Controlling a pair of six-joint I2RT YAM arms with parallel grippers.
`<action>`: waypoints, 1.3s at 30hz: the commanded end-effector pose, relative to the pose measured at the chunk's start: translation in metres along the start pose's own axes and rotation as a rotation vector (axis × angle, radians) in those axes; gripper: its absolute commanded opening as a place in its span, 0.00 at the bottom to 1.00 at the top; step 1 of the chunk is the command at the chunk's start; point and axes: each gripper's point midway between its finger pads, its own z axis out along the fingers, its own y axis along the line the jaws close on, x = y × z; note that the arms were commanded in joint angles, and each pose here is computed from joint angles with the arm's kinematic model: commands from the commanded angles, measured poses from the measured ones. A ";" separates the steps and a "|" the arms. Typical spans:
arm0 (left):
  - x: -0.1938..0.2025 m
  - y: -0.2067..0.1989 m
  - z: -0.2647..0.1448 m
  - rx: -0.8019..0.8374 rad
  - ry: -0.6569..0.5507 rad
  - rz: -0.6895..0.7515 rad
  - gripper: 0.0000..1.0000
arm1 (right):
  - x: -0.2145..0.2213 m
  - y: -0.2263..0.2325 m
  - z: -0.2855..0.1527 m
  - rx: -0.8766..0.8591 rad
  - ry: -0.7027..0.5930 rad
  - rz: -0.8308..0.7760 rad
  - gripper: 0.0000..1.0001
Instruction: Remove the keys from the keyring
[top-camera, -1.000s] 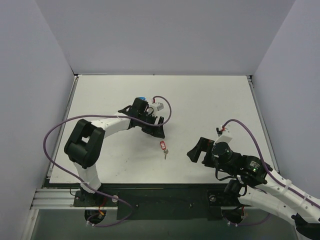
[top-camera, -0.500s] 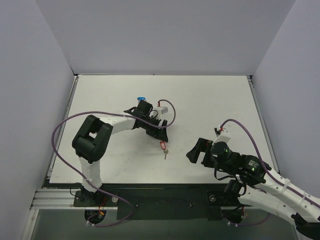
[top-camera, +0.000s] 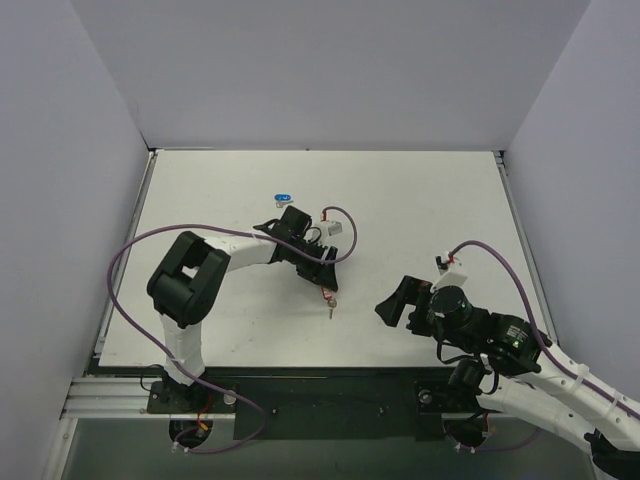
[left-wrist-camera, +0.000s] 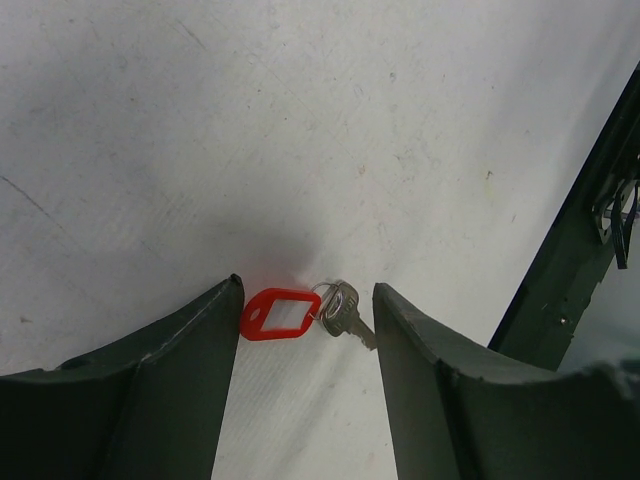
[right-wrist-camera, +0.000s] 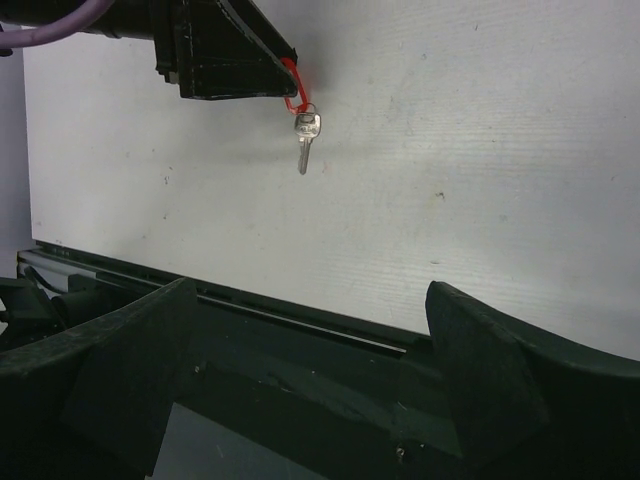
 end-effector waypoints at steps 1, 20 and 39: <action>0.016 -0.003 0.003 -0.016 0.047 -0.008 0.63 | -0.004 -0.001 -0.005 -0.004 -0.021 0.016 0.93; 0.028 0.001 0.004 -0.087 0.075 -0.008 0.35 | -0.003 -0.005 -0.008 -0.003 -0.028 0.037 0.93; -0.013 -0.042 -0.021 -0.092 -0.049 -0.004 0.00 | -0.015 0.005 -0.020 -0.033 -0.052 0.056 0.93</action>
